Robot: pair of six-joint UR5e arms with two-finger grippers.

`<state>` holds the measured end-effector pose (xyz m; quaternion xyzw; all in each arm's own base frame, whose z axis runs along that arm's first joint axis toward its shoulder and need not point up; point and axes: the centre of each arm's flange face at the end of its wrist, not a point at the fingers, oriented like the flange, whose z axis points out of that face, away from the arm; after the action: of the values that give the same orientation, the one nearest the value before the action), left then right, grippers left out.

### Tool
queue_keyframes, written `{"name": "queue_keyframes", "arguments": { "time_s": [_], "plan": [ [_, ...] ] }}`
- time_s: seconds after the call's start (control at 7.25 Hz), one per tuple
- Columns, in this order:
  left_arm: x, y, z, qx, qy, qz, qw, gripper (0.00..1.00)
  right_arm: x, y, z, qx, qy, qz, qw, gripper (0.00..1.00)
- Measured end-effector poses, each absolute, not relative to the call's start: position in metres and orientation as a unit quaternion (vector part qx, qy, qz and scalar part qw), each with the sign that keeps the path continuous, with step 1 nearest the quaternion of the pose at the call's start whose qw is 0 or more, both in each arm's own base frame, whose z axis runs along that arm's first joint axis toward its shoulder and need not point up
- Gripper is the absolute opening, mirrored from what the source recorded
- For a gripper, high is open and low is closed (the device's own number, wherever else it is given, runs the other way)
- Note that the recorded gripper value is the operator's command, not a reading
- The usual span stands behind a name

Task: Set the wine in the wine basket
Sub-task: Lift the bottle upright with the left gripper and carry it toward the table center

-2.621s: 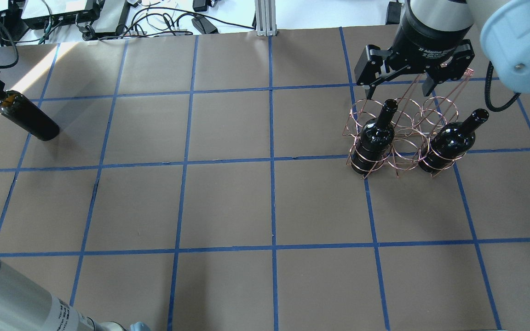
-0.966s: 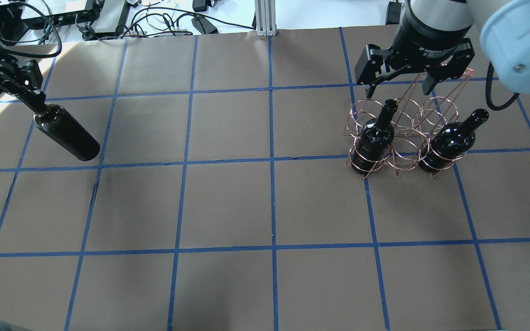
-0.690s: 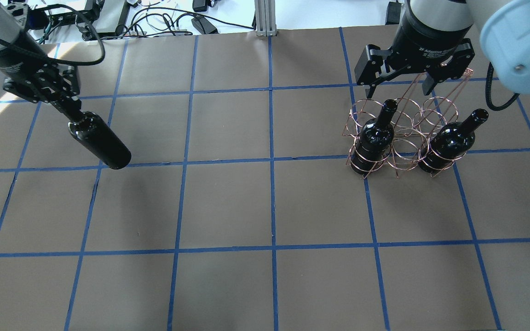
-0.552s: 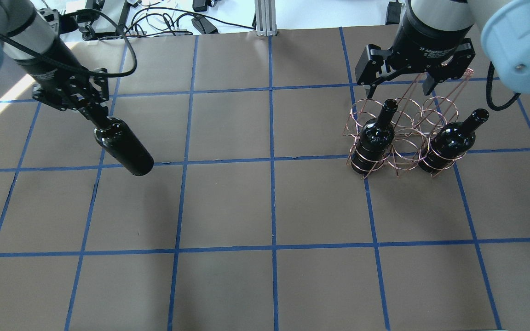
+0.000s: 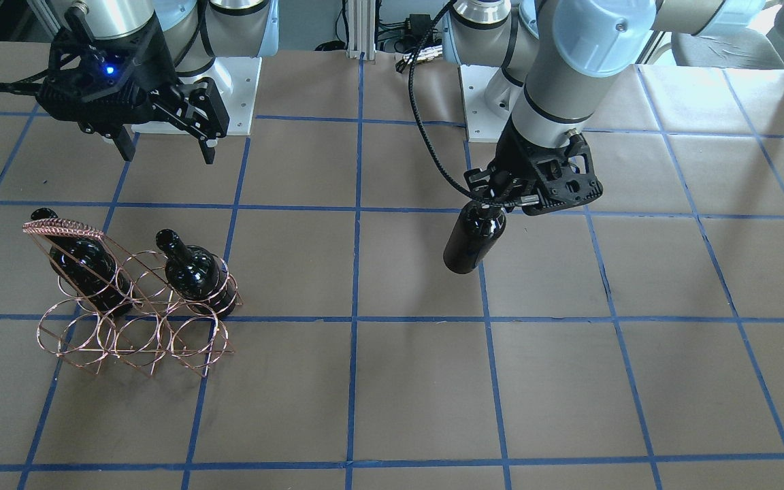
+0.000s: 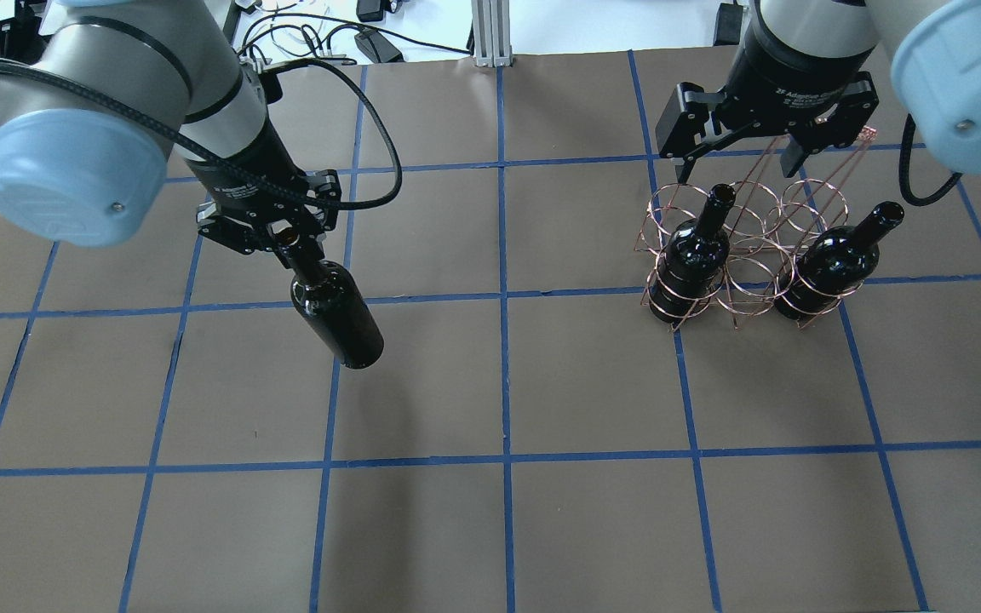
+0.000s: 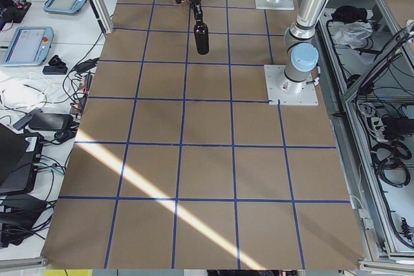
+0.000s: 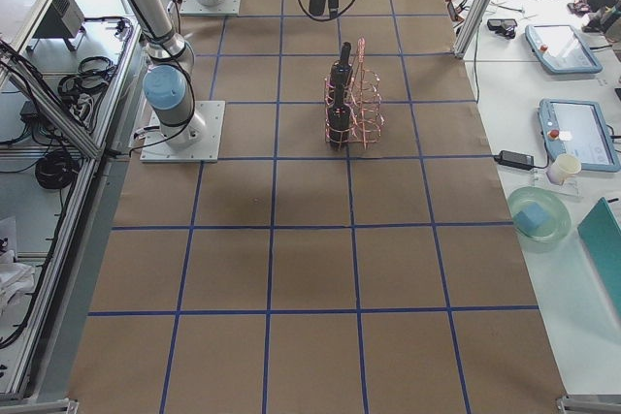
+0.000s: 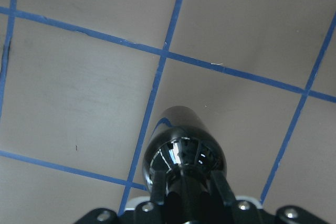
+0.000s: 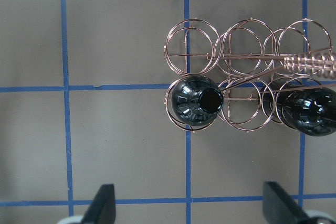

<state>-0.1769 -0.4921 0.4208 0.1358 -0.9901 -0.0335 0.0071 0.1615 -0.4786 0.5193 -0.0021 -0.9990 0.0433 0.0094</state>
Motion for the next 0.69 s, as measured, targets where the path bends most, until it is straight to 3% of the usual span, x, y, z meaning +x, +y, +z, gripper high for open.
{"name": "queue_keyframes", "arguments": {
  "time_s": [0.69],
  "plan": [
    [-0.177,-0.491,0.391,0.14,-0.989,-0.041,0.001,0.0,0.161,-0.479,0.52,-0.004,-0.999,0.045,0.01,1.0]
  ]
}}
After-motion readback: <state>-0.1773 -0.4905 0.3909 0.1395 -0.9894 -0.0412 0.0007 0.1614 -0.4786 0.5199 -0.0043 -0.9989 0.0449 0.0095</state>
